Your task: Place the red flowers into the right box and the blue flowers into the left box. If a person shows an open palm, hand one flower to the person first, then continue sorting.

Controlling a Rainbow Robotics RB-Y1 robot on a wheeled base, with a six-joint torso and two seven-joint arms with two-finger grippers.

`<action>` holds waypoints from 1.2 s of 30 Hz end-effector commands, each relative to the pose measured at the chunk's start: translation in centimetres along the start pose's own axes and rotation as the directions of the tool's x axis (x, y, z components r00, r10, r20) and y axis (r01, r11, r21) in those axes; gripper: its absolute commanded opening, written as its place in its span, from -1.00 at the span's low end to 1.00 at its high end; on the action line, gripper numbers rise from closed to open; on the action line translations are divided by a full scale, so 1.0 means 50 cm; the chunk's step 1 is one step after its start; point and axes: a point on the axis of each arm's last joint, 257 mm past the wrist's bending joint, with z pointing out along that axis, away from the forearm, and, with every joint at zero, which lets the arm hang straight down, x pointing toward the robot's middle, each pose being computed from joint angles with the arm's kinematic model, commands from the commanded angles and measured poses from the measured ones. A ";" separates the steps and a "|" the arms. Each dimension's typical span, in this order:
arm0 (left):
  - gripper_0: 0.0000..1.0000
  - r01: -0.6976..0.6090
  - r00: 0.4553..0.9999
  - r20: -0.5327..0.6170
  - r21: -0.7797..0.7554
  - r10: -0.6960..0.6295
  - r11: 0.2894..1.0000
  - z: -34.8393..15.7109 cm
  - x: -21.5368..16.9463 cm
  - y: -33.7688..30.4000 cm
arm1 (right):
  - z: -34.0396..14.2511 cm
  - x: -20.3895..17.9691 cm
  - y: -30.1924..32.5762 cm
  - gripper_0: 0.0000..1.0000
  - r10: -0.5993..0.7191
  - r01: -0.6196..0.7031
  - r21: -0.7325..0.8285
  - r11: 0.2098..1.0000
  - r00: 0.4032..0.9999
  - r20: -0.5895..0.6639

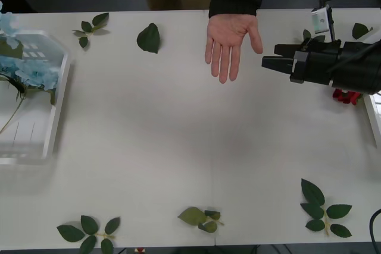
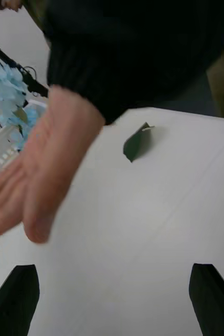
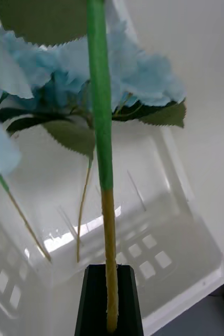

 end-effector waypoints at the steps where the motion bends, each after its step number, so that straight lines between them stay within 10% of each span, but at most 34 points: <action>1: -1.00 0.085 0.996 0.002 -0.086 -0.085 0.993 -0.057 0.030 0.058 | -0.013 -0.043 0.018 0.66 -0.118 0.118 -0.041 0.992 0.993 0.012; 9: -1.00 0.096 0.995 0.014 -0.085 -0.095 0.992 -0.057 0.031 0.060 | -0.045 -0.044 0.036 1.00 -0.133 0.146 -0.134 0.980 0.986 0.096; 14: -1.00 -0.011 0.997 0.075 0.167 -0.002 0.986 -0.013 -0.045 -0.088 | -0.066 -0.051 0.040 1.00 -0.125 0.139 -0.155 0.978 0.988 0.095; 22: -1.00 -0.325 0.886 0.465 0.611 0.005 0.722 0.070 -0.267 -0.440 | -0.063 -0.066 0.089 1.00 -0.157 0.174 -0.217 0.961 0.983 0.092; 30: -1.00 -0.459 0.785 0.574 0.792 -0.233 0.403 0.080 -0.408 -0.714 | -0.038 -0.061 0.115 1.00 -0.188 0.201 -0.229 0.952 0.979 0.077; 36: -1.00 -0.507 0.734 0.597 0.798 -0.322 0.324 0.089 -0.508 -0.871 | -0.026 -0.055 0.116 1.00 -0.182 0.195 -0.223 0.955 0.980 0.075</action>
